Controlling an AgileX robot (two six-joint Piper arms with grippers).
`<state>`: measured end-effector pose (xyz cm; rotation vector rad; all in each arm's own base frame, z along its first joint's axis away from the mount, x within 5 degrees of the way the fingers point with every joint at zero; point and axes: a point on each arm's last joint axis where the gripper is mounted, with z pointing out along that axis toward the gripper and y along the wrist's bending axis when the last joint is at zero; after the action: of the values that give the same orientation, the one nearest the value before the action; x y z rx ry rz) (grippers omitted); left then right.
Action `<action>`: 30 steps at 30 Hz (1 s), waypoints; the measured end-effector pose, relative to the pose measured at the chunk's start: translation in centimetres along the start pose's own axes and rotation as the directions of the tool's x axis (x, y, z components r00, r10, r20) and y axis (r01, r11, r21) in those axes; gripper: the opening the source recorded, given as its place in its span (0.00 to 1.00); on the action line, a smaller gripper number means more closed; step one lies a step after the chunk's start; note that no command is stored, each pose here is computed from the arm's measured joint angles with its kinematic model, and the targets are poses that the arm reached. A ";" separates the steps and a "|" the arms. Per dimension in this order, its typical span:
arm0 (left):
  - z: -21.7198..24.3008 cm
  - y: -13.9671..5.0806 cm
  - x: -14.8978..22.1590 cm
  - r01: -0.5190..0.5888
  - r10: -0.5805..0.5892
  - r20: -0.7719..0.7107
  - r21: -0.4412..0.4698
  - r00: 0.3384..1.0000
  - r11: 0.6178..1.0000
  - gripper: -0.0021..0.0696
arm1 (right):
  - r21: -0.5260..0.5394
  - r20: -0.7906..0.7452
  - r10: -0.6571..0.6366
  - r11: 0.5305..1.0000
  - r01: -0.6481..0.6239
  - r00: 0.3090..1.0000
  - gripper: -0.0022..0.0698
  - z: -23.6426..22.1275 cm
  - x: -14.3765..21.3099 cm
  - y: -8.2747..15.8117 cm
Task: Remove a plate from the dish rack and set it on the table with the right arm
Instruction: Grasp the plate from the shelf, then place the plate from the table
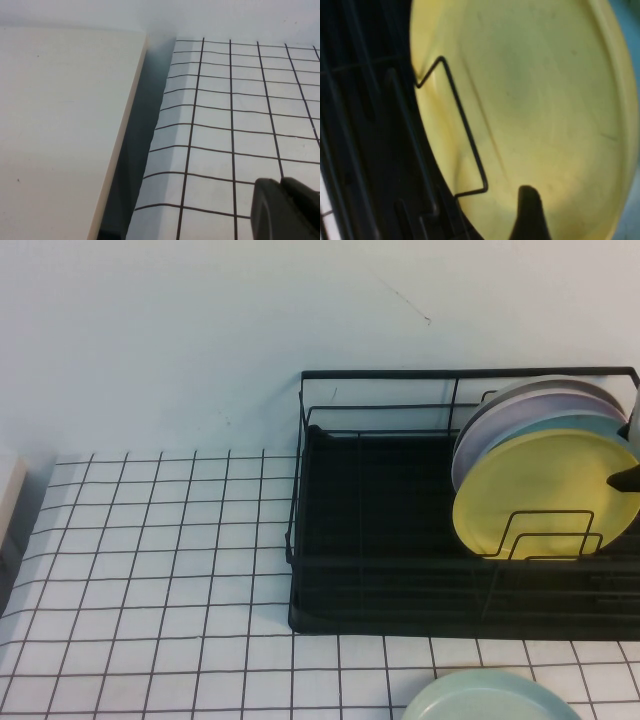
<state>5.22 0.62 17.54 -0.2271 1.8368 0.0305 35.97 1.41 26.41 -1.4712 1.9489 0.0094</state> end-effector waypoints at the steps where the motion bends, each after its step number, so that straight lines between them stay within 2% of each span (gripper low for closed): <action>1: 0.0 0.0 0.0 0.000 0.000 0.000 0.000 1.000 1.000 0.02 | 0.006 0.001 0.006 1.000 -0.006 1.000 0.67 0.3 0.1 -0.1; 4: 0.0 0.0 0.0 0.000 0.000 0.000 0.000 1.000 1.000 0.02 | -0.006 0.012 0.019 1.000 -0.019 1.000 0.64 1.3 0.5 -0.2; 6: 0.0 0.0 0.0 0.000 0.000 0.000 0.000 1.000 1.000 0.02 | -0.014 0.022 0.037 0.999 -0.037 0.999 0.58 1.9 0.6 -0.2; 8: 0.0 0.0 0.0 0.000 0.000 0.000 0.000 1.000 1.000 0.02 | -0.014 0.031 0.050 0.999 -0.050 0.998 0.48 2.3 0.7 -0.2; 13: 0.0 0.0 0.0 0.000 0.000 0.000 0.000 1.000 1.000 0.02 | -0.003 0.043 0.047 0.999 -0.047 0.998 0.17 2.5 0.3 -0.4; 17: 0.0 0.0 0.0 0.000 0.000 0.000 0.000 1.000 1.000 0.02 | 0.026 0.061 0.029 0.999 -0.030 0.998 0.17 0.6 -0.9 -0.3; 23: 0.0 0.0 0.0 0.000 0.000 0.000 0.000 1.000 1.000 0.02 | 0.148 0.034 0.005 0.989 -0.010 0.999 0.17 -6.5 -3.4 0.4; 30: 0.0 0.0 0.0 0.000 0.000 0.000 0.000 1.000 1.000 0.02 | 0.291 0.100 0.083 0.951 -0.109 0.991 0.17 -15.8 -6.4 3.9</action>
<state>5.22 0.62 17.54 -0.2271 1.8368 0.0305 25.34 2.01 40.32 -1.1603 1.8577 -0.1657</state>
